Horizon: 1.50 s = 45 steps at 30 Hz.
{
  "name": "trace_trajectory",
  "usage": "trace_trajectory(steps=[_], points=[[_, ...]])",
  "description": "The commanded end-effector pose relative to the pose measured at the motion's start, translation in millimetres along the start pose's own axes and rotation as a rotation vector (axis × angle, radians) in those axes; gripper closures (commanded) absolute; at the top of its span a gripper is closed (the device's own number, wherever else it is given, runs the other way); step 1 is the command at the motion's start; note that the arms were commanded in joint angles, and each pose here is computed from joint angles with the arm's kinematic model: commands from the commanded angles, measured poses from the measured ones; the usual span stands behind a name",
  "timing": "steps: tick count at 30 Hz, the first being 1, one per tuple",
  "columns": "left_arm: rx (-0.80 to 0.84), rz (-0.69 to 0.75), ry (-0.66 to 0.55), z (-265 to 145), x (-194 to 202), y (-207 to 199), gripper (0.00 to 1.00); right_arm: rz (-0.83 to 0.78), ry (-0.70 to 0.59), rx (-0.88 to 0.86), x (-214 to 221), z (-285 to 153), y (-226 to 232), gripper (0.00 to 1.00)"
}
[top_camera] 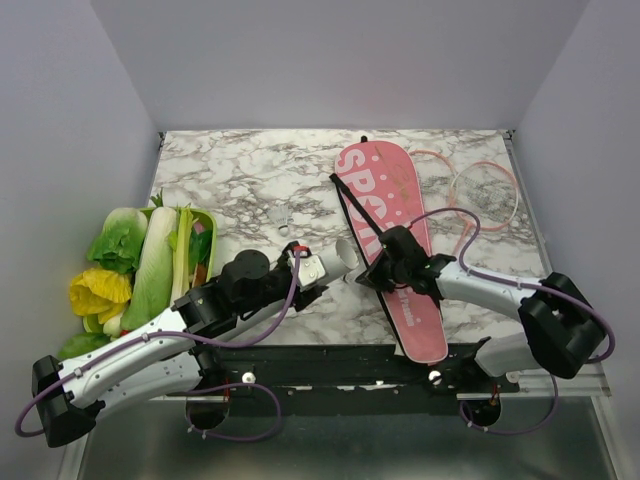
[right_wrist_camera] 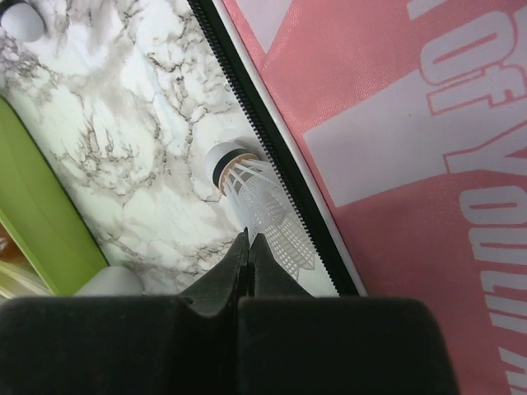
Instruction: Pack up the badminton gear
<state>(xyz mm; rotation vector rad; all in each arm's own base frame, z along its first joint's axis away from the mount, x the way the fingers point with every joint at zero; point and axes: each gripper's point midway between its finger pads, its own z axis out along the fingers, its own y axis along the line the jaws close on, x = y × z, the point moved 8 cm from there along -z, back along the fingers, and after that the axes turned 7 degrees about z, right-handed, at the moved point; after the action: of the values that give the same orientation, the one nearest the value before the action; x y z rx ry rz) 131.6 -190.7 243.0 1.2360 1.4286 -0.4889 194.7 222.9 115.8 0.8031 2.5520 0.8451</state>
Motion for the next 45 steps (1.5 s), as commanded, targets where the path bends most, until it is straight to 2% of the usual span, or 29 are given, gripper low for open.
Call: trace_trajectory(steps=[1,7,11,16,19,23,25,29,33,39,45], points=[[0.011,0.017,-0.038,1.6,-4.1,-1.9,1.00,-0.054,-0.105,-0.037,-9.6,-2.4,4.3,0.99],[-0.004,0.031,-0.038,0.1,-3.1,-0.9,1.00,-0.276,-0.119,-0.242,-14.5,-40.6,37.7,0.99],[-0.001,0.036,-0.045,-1.0,-4.1,-1.2,1.00,-0.455,-0.031,-0.353,-8.8,-77.9,58.6,0.99],[0.007,0.055,-0.053,-4.0,-5.4,-1.3,1.00,-0.563,0.029,-0.445,-4.4,-119.7,74.9,0.99],[0.023,0.068,-0.059,-5.9,-5.1,-3.0,1.00,-0.647,0.014,-0.432,-7.3,-147.6,77.1,0.99],[0.053,0.086,-0.064,-6.9,-4.3,-5.8,1.00,-0.783,-0.026,-0.316,-15.6,-187.9,63.2,0.99],[0.066,0.084,-0.058,-5.7,-2.6,-7.4,1.00,-0.836,-0.040,-0.329,-17.8,-210.2,67.3,0.99],[0.081,0.078,-0.053,-3.1,-2.3,-8.6,1.00,-0.973,0.024,-0.340,-14.1,-241.2,59.6,0.99],[0.090,0.072,-0.040,-0.7,-0.8,-9.8,1.00,-1.024,0.114,-0.461,-3.1,-261.4,64.0,0.99],[0.085,0.064,-0.044,-0.4,-2.3,-9.2,1.00,-1.035,0.225,-0.520,4.7,-260.9,71.2,0.99],[0.094,0.059,-0.056,-0.3,-4.5,-10.5,1.00,-1.017,0.244,-0.561,6.0,-252.0,81.8,0.99]])
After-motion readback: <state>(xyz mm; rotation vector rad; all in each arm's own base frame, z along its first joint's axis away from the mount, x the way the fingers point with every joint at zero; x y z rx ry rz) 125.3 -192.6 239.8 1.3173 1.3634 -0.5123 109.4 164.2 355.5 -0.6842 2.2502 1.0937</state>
